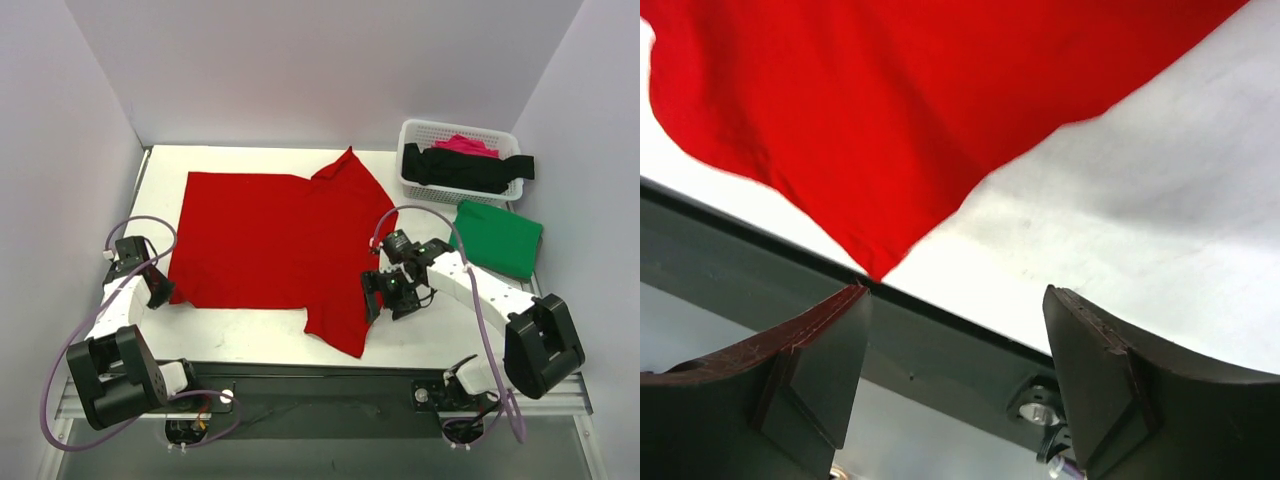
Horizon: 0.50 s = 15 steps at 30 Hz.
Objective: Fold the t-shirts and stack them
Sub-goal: Grap the side of the flattened tshirt closest away from the robot with both arms
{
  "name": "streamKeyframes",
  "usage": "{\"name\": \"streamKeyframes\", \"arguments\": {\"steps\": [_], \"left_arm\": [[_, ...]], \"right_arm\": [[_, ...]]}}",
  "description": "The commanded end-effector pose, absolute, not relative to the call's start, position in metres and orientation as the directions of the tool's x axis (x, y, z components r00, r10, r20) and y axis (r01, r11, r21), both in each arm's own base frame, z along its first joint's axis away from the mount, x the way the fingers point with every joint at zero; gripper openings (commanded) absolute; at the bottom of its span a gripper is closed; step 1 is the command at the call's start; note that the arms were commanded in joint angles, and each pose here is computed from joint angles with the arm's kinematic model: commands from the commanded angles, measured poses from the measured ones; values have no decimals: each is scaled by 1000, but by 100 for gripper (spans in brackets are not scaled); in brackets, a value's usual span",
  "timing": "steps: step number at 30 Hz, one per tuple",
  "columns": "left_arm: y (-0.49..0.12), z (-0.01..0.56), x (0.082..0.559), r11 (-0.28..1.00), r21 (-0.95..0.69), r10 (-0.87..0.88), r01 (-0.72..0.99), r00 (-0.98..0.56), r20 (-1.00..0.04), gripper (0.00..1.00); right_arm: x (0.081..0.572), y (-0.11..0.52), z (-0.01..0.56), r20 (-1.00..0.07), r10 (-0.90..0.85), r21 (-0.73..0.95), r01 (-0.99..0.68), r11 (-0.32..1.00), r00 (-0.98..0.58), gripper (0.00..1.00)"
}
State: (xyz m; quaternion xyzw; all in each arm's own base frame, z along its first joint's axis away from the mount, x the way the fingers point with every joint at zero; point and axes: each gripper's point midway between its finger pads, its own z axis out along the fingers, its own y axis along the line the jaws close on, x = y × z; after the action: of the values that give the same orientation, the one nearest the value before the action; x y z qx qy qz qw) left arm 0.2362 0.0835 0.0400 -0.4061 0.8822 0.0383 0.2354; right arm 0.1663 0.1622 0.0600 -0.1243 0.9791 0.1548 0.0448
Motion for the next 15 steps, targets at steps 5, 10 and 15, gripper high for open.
{"name": "streamKeyframes", "arguments": {"steps": [5, 10, 15], "left_arm": [[91, 61, 254, 705, -98, -644, -702, -577, -503, 0], [92, 62, 260, 730, -72, -614, -680, -606, -506, 0], [92, 61, 263, 745, -46, -593, -666, -628, -504, 0]], "right_arm": [[126, 162, 49, -65, -257, 238, -265, 934, -964, 57], [120, 175, 45, -92, -255, 242, -270, 932, -963, 52], [117, 192, 39, -124, -268, 243, -291, 925, -955, 49]]}}
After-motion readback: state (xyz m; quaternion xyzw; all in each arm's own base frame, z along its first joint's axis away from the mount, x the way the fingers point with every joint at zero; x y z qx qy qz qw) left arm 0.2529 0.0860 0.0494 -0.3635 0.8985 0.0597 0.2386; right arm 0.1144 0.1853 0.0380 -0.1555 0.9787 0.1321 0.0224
